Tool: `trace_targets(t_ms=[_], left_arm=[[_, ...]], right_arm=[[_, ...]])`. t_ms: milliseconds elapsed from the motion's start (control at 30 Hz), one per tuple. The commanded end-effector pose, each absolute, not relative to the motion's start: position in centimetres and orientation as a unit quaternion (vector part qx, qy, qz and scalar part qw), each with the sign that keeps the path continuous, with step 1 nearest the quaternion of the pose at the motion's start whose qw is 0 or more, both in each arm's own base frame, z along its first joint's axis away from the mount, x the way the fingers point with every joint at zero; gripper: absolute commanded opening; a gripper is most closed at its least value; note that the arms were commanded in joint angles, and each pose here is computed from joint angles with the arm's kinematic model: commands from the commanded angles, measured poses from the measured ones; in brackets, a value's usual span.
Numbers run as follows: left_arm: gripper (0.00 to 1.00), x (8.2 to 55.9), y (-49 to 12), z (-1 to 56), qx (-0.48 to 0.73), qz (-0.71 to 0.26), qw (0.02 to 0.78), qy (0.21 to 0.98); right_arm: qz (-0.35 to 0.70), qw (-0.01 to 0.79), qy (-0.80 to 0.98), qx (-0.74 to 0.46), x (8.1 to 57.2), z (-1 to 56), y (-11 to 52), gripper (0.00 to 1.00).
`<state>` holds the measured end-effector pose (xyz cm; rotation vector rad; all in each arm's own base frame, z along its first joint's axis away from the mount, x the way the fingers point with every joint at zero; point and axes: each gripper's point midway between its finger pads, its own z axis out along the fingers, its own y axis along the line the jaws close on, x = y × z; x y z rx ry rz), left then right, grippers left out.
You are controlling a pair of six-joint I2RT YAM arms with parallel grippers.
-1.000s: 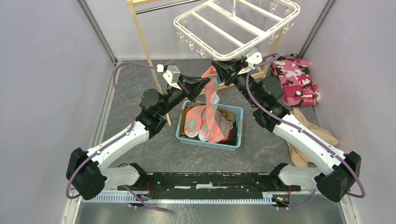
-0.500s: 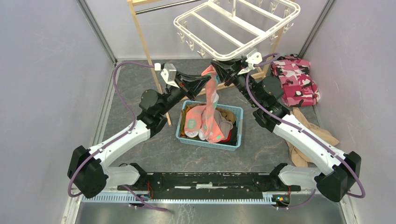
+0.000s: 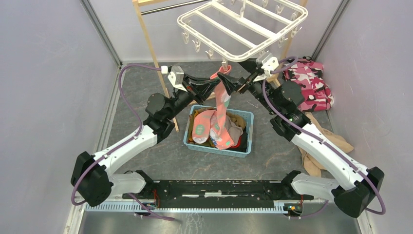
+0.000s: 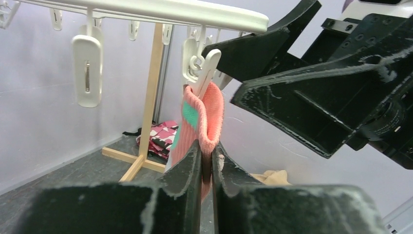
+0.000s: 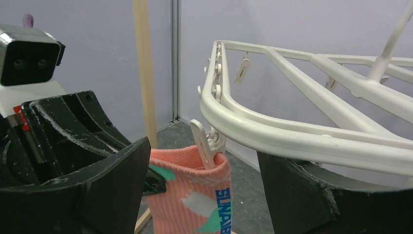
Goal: Clip the socks to the hanger
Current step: Clamp the sock onto the hanger.
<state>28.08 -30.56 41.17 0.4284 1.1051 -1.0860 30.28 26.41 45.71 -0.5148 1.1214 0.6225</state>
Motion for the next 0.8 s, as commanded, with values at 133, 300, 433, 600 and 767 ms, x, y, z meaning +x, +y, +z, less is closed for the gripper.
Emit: trace_targets(t_ms=[133, 300, 433, 600, 767], left_arm=[[0.43, 27.6, -29.6, 42.1, 0.185, -0.484, 0.698, 0.494], [0.73, 27.0, -28.3, 40.4, 0.194, -0.446, 0.696, 0.529], [0.87, 26.5, -27.5, 37.5, 0.197, -0.428, 0.662, 0.583], [0.98, 25.5, -26.8, 33.8, 0.169, -0.435, 0.611, 0.64], [1.0, 25.1, -26.3, 27.7, 0.125, -0.43, 0.546, 0.708]], right_arm=[[0.254, 0.761, 0.499, -0.327, 26.7, 44.7, 24.7, 0.92], [0.213, 0.754, 0.507, -0.358, 24.9, 42.4, 22.5, 0.95], [0.22, 0.73, 0.519, -0.386, 23.6, 39.8, 21.7, 0.96], [0.229, 0.704, 0.556, -0.378, 23.6, 35.2, 19.5, 0.96], [0.224, 0.685, 0.591, -0.364, 23.7, 31.2, 18.0, 0.98]])
